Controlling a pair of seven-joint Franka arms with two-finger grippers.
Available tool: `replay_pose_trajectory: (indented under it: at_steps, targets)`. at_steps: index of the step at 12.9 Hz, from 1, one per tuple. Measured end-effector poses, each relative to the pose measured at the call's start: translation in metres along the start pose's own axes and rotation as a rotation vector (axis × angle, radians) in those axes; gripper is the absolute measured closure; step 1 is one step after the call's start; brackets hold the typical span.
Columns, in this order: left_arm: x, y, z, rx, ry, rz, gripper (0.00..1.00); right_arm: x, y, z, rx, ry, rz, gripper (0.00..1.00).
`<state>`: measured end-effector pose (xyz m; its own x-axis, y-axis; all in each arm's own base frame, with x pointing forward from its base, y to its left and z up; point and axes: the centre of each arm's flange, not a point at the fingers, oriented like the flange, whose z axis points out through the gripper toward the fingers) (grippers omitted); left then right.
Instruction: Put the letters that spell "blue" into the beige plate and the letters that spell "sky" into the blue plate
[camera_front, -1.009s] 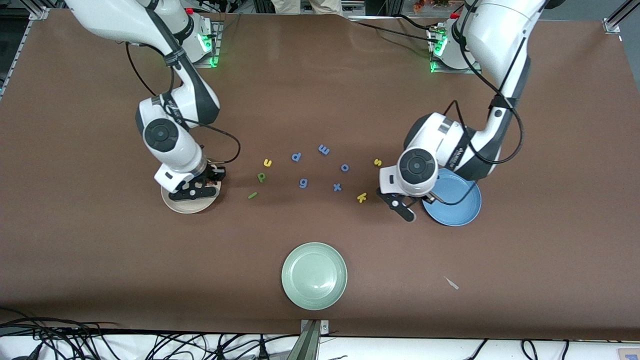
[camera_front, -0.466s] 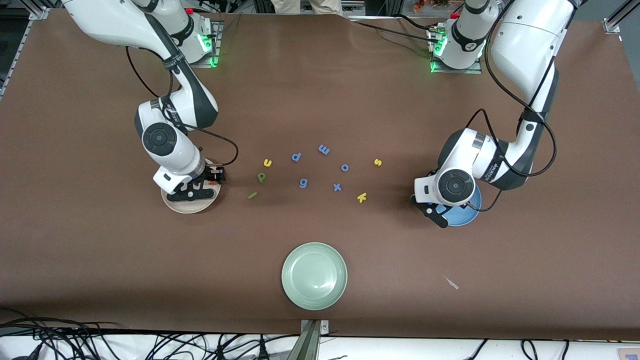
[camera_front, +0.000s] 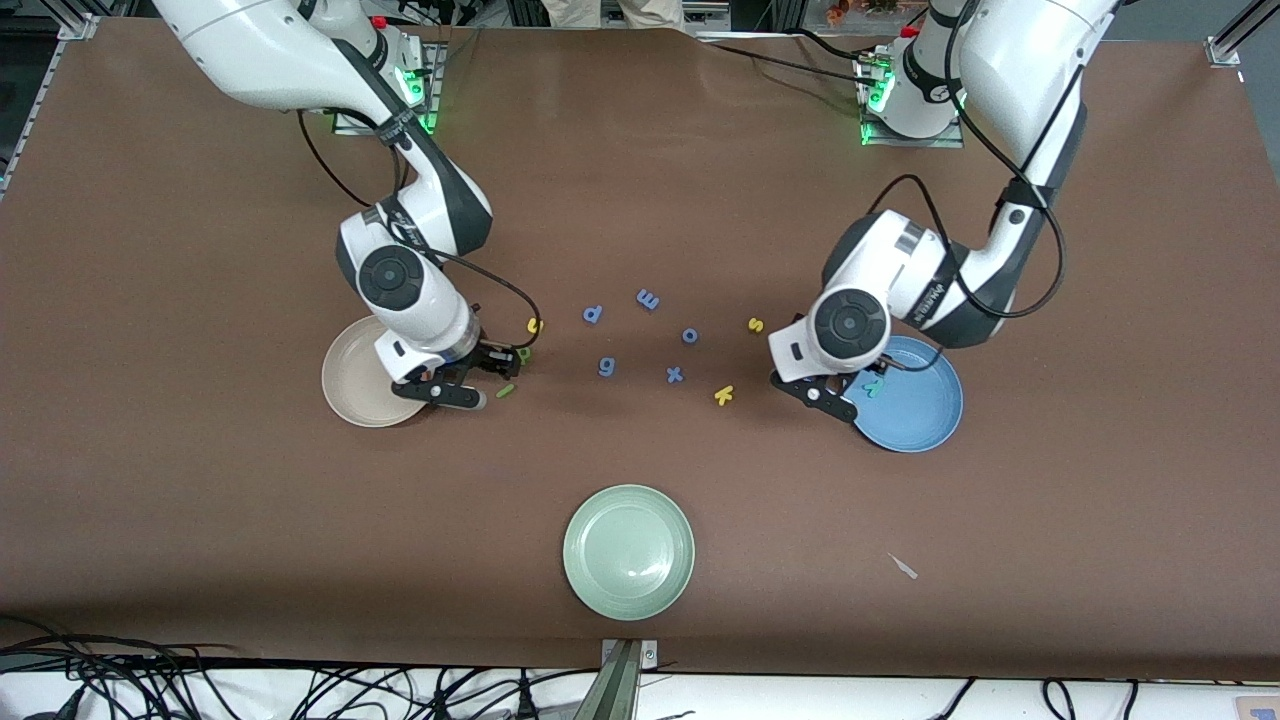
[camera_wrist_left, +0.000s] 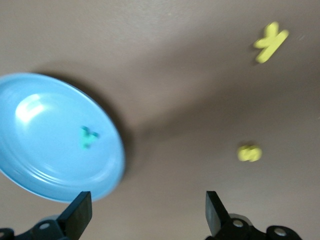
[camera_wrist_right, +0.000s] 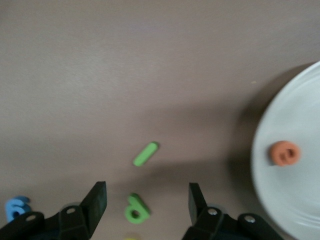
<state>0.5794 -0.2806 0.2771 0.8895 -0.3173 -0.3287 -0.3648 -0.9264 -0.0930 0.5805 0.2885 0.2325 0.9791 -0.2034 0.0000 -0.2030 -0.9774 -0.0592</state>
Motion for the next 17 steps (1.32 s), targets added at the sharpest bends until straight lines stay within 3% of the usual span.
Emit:
replay_pose_trajectory:
  at_steps: [4, 8, 10, 12, 15, 17]
  targets:
    - [-0.010, 0.038, 0.007, -0.014, -0.017, -0.338, 0.00, 0.003, -0.001, 0.023, 0.035, 0.010, 0.051, 0.26]
    - [-0.012, 0.055, 0.033, -0.057, 0.024, -0.719, 0.07, 0.003, 0.000, 0.034, 0.038, 0.002, 0.066, 0.34]
    - [-0.013, 0.067, 0.048, -0.109, 0.063, -0.846, 0.07, 0.003, -0.001, 0.038, 0.050, 0.009, 0.068, 0.35]
    - [-0.018, 0.078, 0.069, -0.184, 0.111, -0.943, 0.05, 0.003, -0.001, 0.043, 0.055, 0.010, 0.070, 0.49]
    - [-0.037, 0.086, 0.100, -0.254, 0.137, -1.052, 0.06, 0.005, 0.003, 0.048, 0.050, 0.007, 0.076, 0.54]
    - [-0.045, 0.090, 0.111, -0.277, 0.144, -1.071, 0.28, 0.007, 0.007, 0.050, 0.047, 0.008, 0.082, 0.53]
